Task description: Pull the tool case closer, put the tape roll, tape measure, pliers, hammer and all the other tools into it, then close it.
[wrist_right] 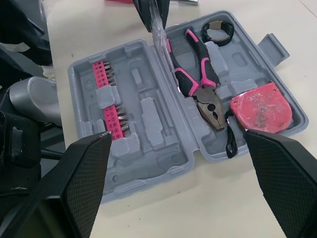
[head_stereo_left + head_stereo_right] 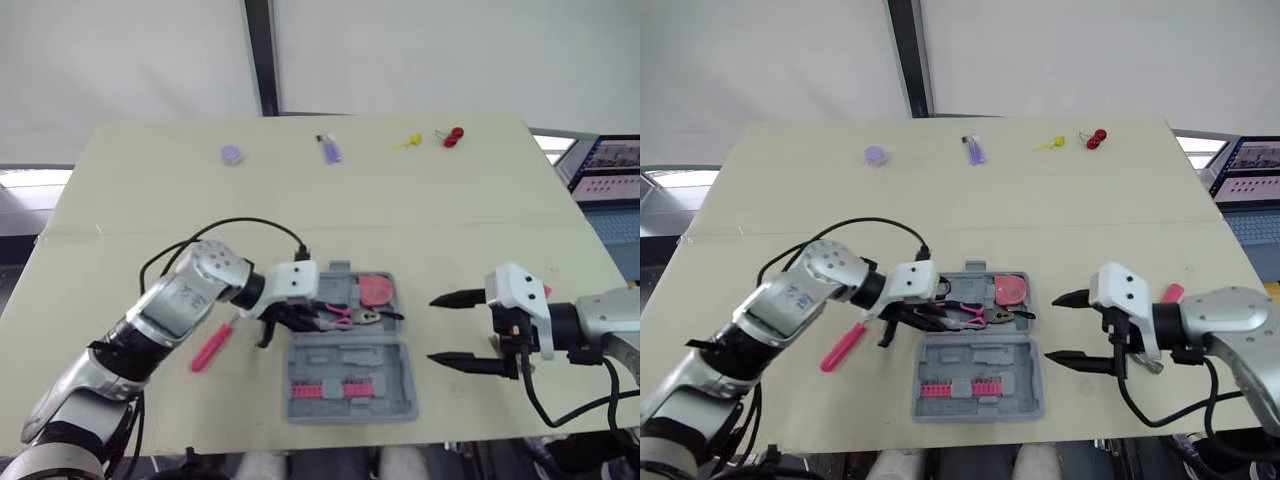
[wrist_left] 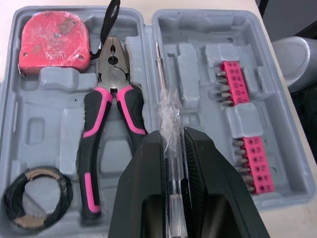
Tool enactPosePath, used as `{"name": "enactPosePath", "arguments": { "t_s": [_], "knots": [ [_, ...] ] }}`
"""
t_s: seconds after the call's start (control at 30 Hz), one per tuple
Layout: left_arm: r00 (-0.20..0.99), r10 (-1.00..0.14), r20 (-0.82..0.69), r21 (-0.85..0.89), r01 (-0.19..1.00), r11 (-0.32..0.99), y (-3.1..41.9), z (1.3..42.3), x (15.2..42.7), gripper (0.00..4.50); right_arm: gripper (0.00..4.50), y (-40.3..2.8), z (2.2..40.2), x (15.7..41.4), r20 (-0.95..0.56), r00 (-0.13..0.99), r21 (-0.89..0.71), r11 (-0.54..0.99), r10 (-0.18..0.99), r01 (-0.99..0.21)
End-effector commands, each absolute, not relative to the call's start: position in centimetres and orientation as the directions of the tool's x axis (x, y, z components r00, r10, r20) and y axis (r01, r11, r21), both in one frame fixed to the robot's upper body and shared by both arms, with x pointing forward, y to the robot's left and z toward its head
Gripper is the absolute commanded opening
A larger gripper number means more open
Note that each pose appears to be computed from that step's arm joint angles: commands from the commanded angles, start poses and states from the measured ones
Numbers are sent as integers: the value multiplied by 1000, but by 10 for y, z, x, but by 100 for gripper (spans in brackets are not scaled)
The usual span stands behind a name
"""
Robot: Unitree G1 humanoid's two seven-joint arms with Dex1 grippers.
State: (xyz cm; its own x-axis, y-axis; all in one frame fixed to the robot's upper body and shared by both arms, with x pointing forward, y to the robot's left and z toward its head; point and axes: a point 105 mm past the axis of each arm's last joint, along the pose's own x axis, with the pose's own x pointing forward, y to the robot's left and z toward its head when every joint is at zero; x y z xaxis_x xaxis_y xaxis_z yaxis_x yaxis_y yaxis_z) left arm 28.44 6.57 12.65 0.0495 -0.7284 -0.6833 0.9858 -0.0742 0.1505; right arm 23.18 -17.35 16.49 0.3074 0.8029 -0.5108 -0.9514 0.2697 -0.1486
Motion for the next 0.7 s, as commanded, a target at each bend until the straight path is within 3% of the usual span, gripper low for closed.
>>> {"name": "enactPosePath", "arguments": {
  "t_s": [0.03, 0.2, 0.53, 0.7],
  "knots": [
    [49, -728, -684, 179, 979, -102, 55, 130, 279, 6, 450, -169, 175, 230, -496, 299, -177, 242, 815, -954],
    [13, -718, -696, 127, 986, -106, 47, 123, 265, 6, 450, -169, 171, 229, -496, 285, -157, 238, 820, -959],
    [90, -658, -748, 200, 975, -95, 44, 112, 268, 6, 450, -172, 169, 230, -514, 280, -163, 228, 810, -960],
    [72, -659, -749, 187, 977, -106, 37, 109, 262, 6, 450, -172, 169, 230, -517, 282, -165, 229, 808, -959]
  ]
}}
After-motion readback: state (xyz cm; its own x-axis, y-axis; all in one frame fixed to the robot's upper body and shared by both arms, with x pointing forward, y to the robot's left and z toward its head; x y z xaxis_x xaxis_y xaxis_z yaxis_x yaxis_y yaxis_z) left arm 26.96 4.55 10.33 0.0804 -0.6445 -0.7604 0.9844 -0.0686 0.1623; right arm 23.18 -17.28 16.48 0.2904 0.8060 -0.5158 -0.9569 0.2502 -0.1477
